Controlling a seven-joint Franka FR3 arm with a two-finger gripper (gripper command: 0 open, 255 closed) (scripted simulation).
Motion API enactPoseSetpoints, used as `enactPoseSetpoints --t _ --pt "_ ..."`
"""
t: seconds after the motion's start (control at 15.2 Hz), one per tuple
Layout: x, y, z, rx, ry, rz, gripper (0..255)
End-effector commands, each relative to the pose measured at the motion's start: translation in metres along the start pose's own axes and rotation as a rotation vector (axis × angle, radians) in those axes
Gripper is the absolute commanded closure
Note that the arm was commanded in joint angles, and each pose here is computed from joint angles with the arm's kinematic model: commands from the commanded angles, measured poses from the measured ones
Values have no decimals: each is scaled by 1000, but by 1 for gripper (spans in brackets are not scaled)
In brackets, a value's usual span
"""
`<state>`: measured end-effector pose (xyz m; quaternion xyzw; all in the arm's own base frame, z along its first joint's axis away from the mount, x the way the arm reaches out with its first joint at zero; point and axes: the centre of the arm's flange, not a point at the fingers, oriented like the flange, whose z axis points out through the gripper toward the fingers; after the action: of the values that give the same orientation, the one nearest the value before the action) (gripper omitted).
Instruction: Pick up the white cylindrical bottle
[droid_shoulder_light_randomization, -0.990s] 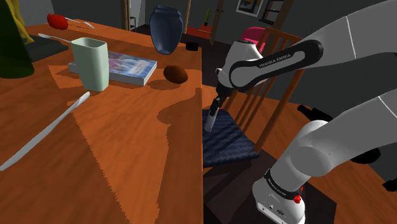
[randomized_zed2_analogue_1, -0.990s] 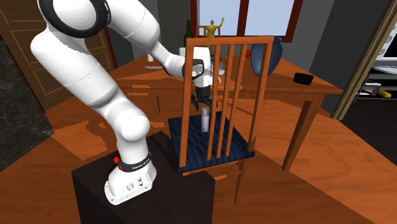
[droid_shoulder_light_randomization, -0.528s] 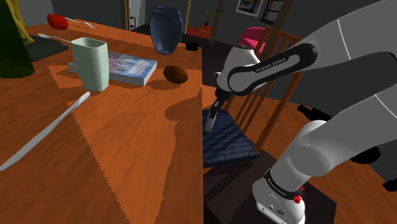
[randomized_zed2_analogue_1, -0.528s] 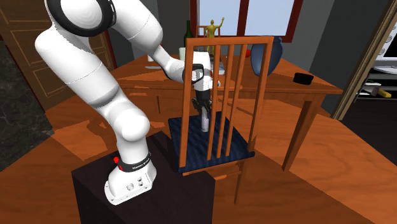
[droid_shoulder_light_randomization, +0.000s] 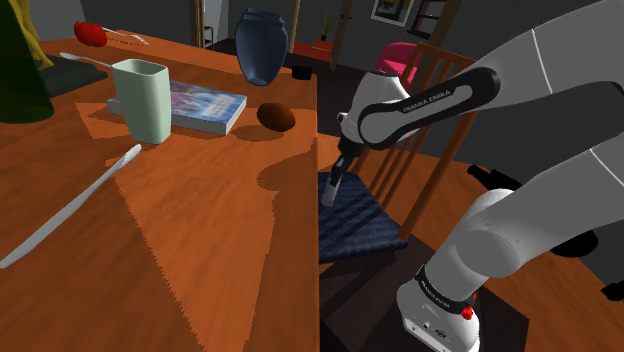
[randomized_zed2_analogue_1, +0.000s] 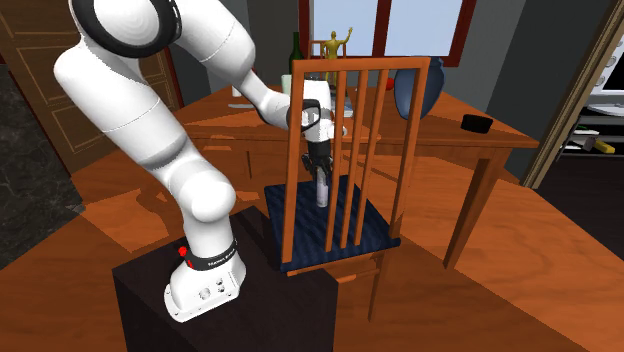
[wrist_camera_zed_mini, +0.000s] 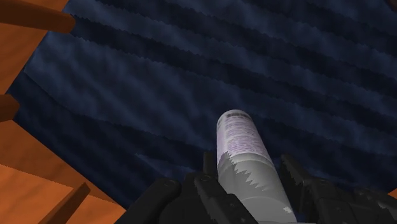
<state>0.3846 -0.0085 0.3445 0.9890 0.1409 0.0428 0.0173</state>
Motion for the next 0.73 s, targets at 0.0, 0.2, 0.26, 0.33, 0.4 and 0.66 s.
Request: enactPoseSetpoints --t 0.0,0.2,0.26,0.33,0.4,0.66 --pt "0 0 -8 0 0 0 255" --pt "1 1 -23 0 0 0 255" --pt "2 1 -29 0 0 0 255" --pt "2 1 -34 0 0 0 255" --pt "3 2 -39 0 0 0 255" --pt "4 3 -60 0 0 0 255"
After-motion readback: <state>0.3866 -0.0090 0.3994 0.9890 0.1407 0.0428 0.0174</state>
